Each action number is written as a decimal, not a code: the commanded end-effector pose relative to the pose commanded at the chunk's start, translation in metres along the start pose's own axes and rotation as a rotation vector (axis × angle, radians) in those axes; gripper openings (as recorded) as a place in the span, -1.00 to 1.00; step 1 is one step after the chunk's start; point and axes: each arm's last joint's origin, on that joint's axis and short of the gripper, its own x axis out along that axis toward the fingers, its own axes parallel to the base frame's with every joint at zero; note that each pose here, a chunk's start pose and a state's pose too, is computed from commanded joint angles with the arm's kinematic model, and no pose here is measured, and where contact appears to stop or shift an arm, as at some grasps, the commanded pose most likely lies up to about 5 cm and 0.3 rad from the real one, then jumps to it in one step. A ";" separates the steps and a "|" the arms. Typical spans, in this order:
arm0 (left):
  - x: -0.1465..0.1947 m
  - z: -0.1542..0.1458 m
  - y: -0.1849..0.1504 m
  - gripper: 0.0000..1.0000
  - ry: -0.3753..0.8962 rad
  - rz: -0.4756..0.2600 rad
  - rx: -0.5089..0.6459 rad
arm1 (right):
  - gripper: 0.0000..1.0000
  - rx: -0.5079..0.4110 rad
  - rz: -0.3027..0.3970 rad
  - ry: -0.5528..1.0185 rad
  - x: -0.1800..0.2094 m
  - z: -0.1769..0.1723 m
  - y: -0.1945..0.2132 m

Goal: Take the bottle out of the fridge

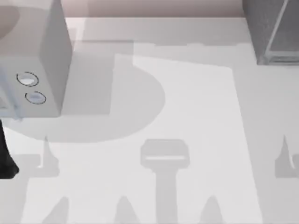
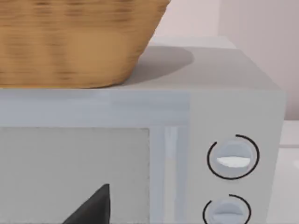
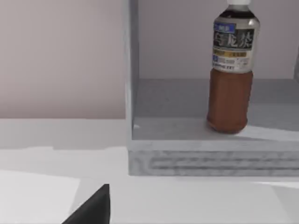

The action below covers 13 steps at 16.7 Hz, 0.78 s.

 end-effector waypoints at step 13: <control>0.000 0.000 0.000 1.00 0.000 0.000 0.000 | 1.00 -0.008 -0.006 -0.025 0.045 0.018 -0.025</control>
